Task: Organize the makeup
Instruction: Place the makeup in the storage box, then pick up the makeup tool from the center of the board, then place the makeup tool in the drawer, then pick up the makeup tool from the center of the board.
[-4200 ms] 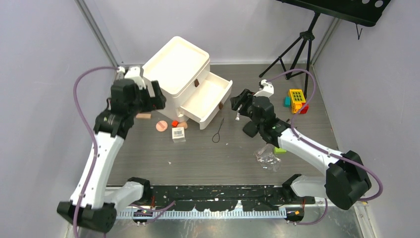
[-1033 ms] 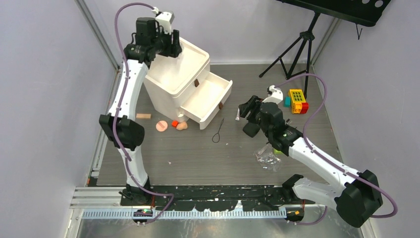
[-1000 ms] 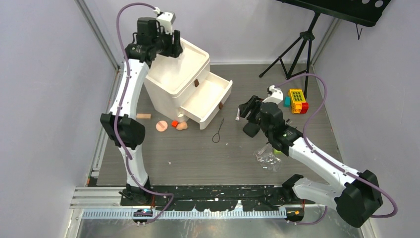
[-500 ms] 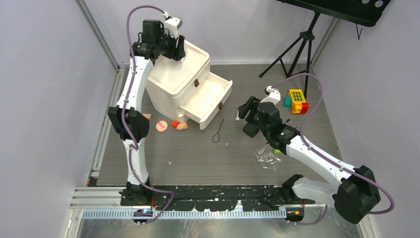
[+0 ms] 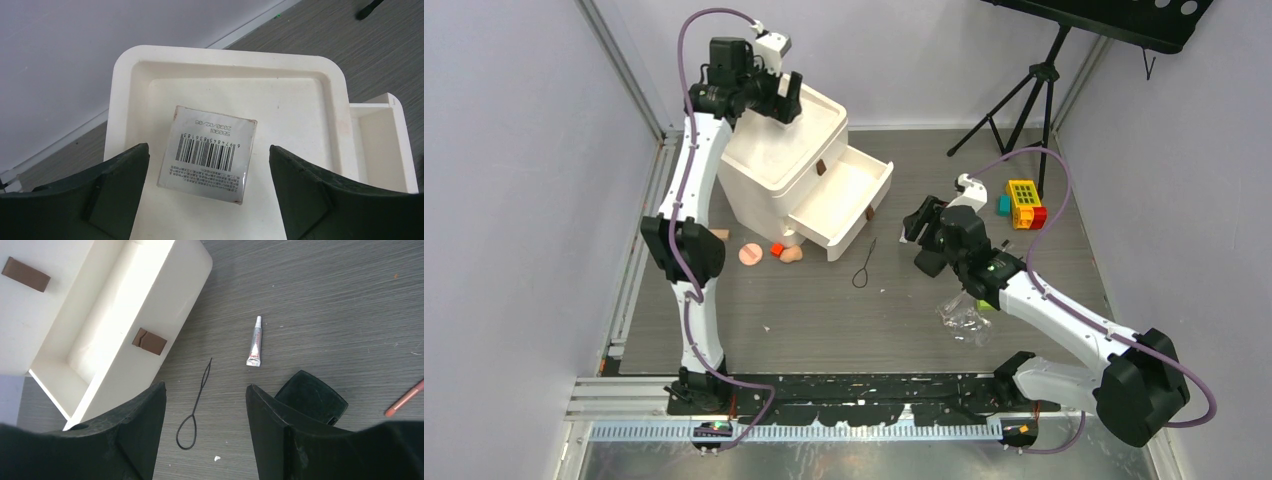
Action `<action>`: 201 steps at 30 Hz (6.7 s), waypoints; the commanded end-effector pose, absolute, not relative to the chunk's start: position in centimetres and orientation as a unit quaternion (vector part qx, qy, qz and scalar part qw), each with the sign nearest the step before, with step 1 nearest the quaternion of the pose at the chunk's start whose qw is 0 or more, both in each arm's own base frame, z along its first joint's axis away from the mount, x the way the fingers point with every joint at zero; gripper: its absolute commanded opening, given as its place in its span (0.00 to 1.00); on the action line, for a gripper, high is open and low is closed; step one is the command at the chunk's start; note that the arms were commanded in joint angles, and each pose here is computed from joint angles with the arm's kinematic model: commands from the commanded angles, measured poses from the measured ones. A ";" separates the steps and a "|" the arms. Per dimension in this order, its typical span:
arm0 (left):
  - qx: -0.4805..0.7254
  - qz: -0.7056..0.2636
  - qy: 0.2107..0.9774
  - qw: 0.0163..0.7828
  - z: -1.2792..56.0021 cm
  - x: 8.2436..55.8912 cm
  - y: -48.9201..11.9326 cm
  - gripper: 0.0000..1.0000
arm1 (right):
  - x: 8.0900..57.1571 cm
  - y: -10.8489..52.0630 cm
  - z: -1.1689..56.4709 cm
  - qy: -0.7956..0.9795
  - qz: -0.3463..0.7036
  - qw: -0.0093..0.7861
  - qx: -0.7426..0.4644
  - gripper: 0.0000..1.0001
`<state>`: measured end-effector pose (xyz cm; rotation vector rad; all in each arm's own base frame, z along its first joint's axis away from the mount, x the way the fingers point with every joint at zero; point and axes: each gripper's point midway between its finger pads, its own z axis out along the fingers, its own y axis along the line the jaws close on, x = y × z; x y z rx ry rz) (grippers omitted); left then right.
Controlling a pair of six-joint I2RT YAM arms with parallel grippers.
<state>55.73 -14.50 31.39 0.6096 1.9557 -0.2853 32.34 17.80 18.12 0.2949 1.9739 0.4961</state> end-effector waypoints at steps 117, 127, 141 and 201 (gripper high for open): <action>0.147 -0.058 0.869 0.469 23.6 45.4 -27.6 0.00 | 30.4 13.9 18.8 0.819 0.159 0.527 0.164 0.62; 0.159 -0.033 0.873 0.459 21.5 46.8 -27.8 0.38 | 30.2 13.5 18.7 0.819 0.151 0.529 0.164 0.62; 0.115 -0.087 0.830 0.539 30.8 40.3 -24.2 0.51 | 30.4 13.6 18.2 0.822 0.150 0.524 0.163 0.62; -0.391 -0.252 0.775 0.429 5.0 34.7 -13.5 0.43 | 31.5 15.5 16.7 0.840 0.156 0.501 0.139 0.62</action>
